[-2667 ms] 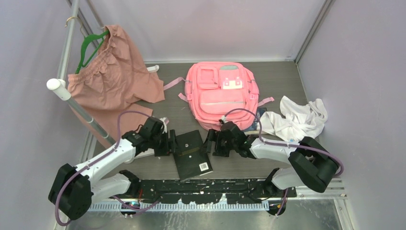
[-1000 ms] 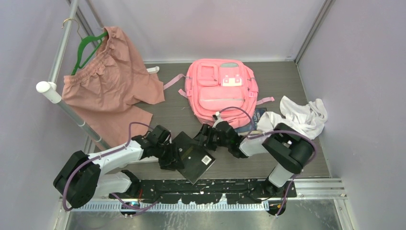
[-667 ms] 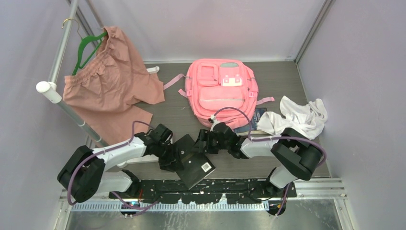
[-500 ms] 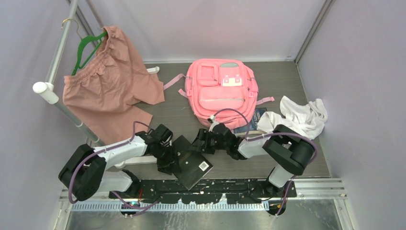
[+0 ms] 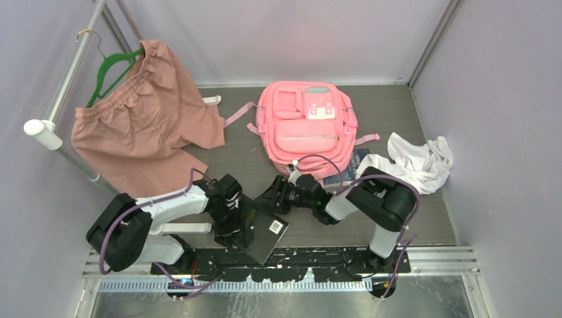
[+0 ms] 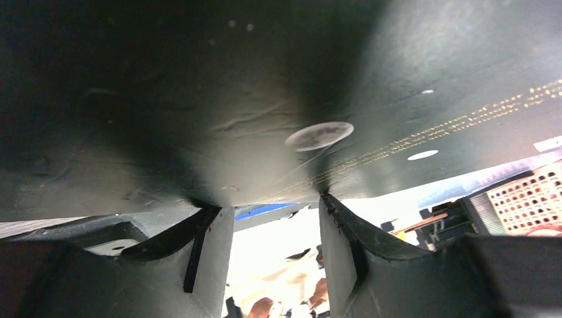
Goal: Pack the student bag
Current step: Adjust the book at the center of the board.
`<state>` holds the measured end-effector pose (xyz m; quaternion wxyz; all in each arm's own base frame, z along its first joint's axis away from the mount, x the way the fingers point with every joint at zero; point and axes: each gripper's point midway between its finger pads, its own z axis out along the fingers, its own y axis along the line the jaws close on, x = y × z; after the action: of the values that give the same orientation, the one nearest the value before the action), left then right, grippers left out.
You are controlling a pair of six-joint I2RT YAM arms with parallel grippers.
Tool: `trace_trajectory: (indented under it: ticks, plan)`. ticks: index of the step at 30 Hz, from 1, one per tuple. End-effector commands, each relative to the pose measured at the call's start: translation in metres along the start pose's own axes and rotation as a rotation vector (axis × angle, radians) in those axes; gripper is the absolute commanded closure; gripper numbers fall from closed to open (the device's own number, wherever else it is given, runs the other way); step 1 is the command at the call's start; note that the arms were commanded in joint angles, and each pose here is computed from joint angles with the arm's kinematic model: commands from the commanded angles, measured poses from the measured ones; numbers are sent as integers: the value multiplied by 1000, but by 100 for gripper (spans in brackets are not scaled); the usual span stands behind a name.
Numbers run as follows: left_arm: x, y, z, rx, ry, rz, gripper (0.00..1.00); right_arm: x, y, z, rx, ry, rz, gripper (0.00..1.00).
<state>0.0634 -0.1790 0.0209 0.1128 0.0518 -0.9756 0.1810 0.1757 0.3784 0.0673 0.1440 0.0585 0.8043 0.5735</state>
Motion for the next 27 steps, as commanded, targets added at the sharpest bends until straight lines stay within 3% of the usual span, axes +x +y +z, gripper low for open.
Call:
trace_trajectory:
  ticks: [1,8,16,27]
  plan:
    - [-119,-123,-47,361,-522,279,52,131,96,-63,-321,613,-100,32]
    - [-130,-143,-64,380,-557,317,54,138,76,-81,-173,637,-201,32]
    - [-143,-169,-78,419,-576,355,54,154,98,-98,-194,714,-283,31]
    - [-147,-174,-90,412,-609,391,55,168,95,-82,-178,748,-309,32]
